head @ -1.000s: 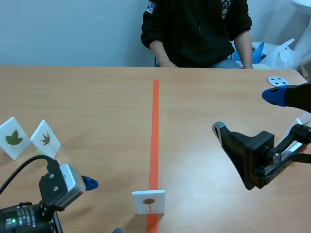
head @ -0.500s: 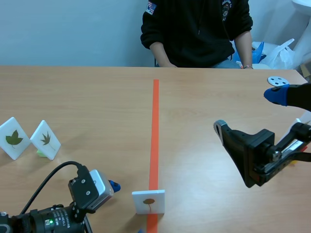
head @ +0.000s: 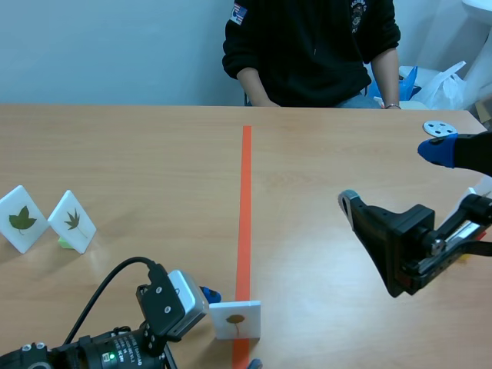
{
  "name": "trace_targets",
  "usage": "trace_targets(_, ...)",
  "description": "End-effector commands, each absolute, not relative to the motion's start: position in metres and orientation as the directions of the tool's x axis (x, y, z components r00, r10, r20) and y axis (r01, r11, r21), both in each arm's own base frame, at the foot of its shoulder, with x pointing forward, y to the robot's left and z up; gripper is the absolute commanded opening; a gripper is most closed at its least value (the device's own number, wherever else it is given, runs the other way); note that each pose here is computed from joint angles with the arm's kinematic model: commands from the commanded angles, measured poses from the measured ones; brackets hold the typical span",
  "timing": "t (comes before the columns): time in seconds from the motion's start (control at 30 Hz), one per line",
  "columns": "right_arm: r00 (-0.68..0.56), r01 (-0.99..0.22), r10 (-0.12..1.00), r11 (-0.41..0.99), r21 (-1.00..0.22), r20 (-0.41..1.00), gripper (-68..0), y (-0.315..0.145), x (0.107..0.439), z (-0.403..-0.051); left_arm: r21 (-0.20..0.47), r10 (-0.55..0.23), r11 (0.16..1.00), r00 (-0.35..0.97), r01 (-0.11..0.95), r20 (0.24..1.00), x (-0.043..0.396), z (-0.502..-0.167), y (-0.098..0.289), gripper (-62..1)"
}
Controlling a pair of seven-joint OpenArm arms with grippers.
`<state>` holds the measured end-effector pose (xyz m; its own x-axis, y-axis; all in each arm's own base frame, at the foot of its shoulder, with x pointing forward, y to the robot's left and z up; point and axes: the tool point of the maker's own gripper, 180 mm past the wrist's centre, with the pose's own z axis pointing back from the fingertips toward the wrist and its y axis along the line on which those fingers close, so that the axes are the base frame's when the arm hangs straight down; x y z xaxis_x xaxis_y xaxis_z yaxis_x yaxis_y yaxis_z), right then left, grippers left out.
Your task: Sort the leaf by its shape. The table is split by an orange tape line. A compound leaf with several leaflets goes to the left side, a simple leaf with one blade goes to the right side. Return to the home posture when a red brick is placed on the table.
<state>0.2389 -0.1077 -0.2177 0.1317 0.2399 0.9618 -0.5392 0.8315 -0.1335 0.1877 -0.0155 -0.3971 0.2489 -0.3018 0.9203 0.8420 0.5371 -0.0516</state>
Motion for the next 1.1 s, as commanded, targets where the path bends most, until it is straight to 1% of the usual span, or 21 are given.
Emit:
trace_targets(0.0, 0.115, -0.524, 0.227, 0.841, -0.135, 0.967, 0.3, -0.112, 0.241, -0.212, -0.031, -0.269, 0.558, 0.216, 0.829, 0.939, 0.203, -0.387, -0.021, -6.9)
trace_targets(0.1, 0.116, -0.524, 0.228, 0.841, -0.135, 0.967, 0.3, -0.112, 0.241, -0.212, -0.023, -0.270, 0.568, 0.212, 0.823, 0.939, 0.211, -0.388, -0.021, -14.7)
trace_targets(0.27, 0.116, -0.524, 0.228, 0.841, -0.135, 0.967, 0.3, -0.112, 0.241, -0.212, -0.021, -0.284, 0.569, 0.220, 0.822, 0.933, 0.213, -0.394, -0.019, -24.5)
trace_targets(0.43, 0.116, -0.524, 0.228, 0.841, -0.135, 0.967, 0.3, -0.112, 0.241, -0.212, -0.021, -0.278, 0.569, 0.216, 0.822, 0.936, 0.213, -0.393, -0.020, -37.7)
trace_targets(0.57, 0.116, -0.524, 0.228, 0.841, -0.135, 0.967, 0.2, -0.112, 0.241, -0.212, -0.021, -0.278, 0.569, 0.217, 0.822, 0.936, 0.213, -0.393, -0.020, -44.2)
trace_targets(0.77, 0.116, -0.524, 0.228, 0.841, -0.135, 0.967, 0.3, -0.112, 0.241, -0.212, -0.022, -0.275, 0.565, 0.214, 0.825, 0.937, 0.212, -0.391, -0.021, -55.8)
trace_targets(0.8, 0.116, -0.524, 0.228, 0.841, -0.135, 0.967, 0.3, -0.112, 0.241, -0.212, -0.023, -0.272, 0.562, 0.211, 0.827, 0.939, 0.212, -0.389, -0.022, -57.1)
trace_targets(0.9, 0.116, -0.524, 0.228, 0.841, -0.135, 0.967, 0.3, -0.112, 0.241, -0.212, -0.021, -0.252, 0.554, 0.192, 0.832, 0.948, 0.211, -0.377, -0.028, -56.9)
trace_targets(1.07, 0.116, -0.524, 0.228, 0.841, -0.136, 0.967, 0.3, -0.112, 0.241, -0.213, -0.047, -0.179, 0.575, 0.182, 0.817, 0.967, 0.211, -0.340, -0.037, -56.9)
